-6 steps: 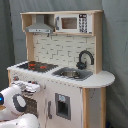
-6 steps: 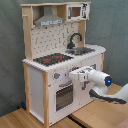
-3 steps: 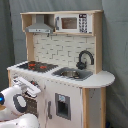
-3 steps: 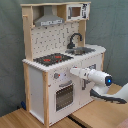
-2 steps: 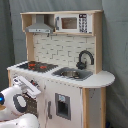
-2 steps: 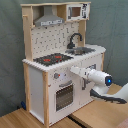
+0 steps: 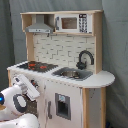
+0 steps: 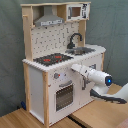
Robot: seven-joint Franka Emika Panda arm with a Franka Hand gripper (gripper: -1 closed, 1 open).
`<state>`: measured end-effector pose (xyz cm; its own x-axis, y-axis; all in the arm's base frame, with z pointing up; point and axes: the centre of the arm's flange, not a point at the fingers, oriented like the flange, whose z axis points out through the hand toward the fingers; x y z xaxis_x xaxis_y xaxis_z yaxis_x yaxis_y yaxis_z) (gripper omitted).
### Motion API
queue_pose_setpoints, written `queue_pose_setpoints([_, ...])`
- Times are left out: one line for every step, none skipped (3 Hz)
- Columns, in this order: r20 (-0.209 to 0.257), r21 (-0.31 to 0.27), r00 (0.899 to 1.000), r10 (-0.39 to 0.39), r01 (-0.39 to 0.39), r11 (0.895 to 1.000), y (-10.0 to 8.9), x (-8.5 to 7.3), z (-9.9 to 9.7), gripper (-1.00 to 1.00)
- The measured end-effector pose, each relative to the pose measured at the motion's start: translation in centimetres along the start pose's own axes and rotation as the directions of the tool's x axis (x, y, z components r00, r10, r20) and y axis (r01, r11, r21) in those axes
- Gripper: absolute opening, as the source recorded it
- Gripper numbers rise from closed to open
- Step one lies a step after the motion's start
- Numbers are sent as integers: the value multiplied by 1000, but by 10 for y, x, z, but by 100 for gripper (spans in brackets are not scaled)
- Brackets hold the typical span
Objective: Play with the kitchen
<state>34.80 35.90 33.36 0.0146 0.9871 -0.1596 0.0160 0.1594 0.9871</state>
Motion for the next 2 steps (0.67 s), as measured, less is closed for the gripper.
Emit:
queue_pose_setpoints([0,0,994,112,-112,994,0,0,0,-100])
queue_pose_setpoints([0,0,975,220,-220,975,0,0,0,-100])
